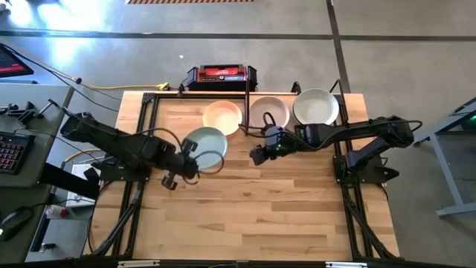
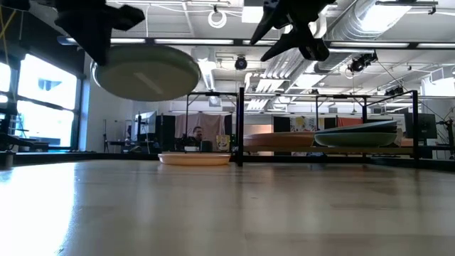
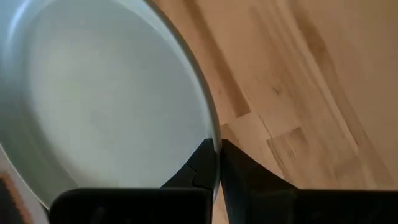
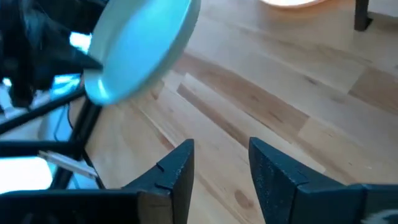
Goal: Place and stack plates onto a shelf
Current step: Stack the light blue plate on top of the light brown plate
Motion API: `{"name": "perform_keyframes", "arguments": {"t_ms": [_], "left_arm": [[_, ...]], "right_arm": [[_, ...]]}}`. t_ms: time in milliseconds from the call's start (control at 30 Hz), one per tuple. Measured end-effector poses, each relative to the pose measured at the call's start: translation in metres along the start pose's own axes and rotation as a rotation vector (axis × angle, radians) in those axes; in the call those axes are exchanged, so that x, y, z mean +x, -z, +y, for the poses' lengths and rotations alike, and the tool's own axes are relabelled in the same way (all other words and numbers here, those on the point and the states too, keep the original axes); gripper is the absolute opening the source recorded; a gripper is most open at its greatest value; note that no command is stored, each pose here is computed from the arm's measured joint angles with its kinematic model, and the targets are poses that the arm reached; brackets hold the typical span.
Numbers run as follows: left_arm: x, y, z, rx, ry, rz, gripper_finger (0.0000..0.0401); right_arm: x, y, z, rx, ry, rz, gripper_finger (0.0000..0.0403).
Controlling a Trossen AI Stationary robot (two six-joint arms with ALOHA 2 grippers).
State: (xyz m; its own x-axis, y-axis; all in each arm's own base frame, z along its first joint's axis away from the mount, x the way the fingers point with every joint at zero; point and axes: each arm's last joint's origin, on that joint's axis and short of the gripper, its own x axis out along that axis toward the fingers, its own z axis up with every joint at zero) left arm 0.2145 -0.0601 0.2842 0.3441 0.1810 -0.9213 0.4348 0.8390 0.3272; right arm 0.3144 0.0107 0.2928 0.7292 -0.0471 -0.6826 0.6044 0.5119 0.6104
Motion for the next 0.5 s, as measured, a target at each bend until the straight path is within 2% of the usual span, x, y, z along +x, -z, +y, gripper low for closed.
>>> {"name": "perform_keyframes", "arguments": {"t_ms": [100,333,500], "left_arm": [[-0.002,-0.004,-0.011,0.130,-0.038,-0.001,0.0003],[-0.006,-0.010,-0.024,0.421,-0.199,0.025,0.0004],[-0.004,-0.011,-0.024,0.493,-0.233,0.047,0.0004]], "right_arm": [[0.000,-0.005,0.000,0.050,-0.011,-0.031,0.0133],[0.000,-0.024,0.004,0.071,-0.108,-0.131,0.0133],[-0.001,-0.034,0.004,0.052,-0.145,-0.181,0.0133]]}}
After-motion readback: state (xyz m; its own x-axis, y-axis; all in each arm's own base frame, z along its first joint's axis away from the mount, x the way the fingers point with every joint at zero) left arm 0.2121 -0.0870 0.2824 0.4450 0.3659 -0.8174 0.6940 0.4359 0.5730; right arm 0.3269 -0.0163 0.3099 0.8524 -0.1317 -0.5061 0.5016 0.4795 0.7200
